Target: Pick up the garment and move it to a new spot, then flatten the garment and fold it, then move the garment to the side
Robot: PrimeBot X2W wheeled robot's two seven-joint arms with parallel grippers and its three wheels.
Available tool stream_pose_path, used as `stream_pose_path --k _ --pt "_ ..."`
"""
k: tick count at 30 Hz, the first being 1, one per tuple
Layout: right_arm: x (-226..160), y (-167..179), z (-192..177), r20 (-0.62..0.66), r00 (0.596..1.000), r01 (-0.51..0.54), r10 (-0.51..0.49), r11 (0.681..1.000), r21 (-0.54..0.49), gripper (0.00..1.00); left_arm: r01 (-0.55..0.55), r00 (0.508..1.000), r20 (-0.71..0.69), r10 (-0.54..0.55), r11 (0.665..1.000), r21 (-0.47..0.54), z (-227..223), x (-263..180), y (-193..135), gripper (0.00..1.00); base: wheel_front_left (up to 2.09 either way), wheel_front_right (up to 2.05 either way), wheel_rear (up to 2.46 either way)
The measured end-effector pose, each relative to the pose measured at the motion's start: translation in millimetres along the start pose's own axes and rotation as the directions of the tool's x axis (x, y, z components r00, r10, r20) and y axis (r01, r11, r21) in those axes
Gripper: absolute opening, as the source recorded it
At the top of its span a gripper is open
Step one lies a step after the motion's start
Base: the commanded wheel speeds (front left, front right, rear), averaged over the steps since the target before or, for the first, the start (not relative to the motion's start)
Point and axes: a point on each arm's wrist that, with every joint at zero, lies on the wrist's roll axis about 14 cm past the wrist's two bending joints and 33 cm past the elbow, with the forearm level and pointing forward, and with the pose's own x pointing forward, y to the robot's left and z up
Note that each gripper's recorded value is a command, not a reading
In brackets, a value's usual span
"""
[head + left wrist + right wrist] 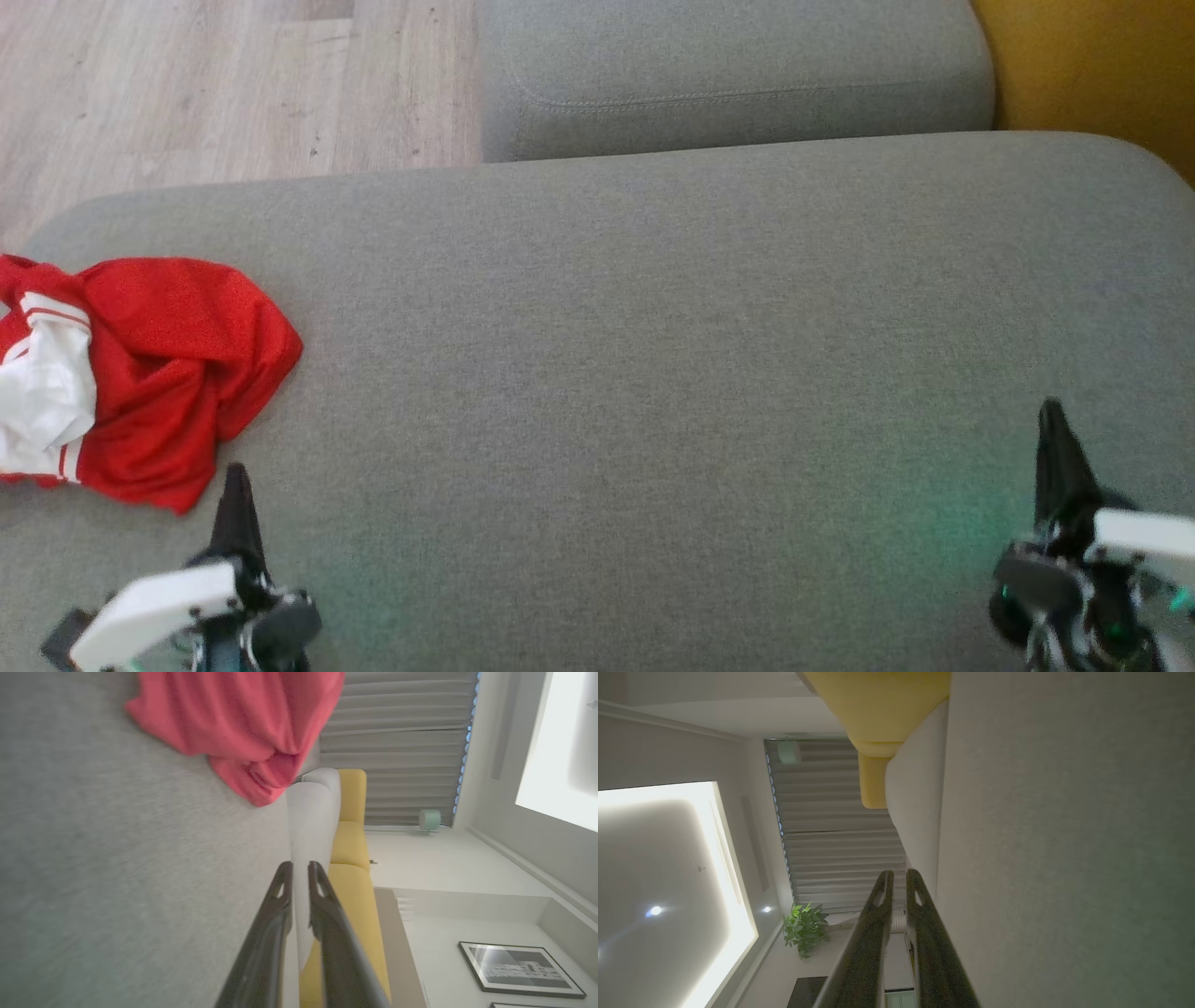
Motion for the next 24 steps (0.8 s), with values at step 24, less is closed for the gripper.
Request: stream_pose_path --k 24 --pt "-21.6 -46.8 -3.6 0.011 0.990 0.144 -0.144 0.979 -0.147 1.00 -0.180 0.983 0.006 0.181 0.972 0.151 -7.7 -23.7 52.0 1.00 0.00 0.00 0.00"
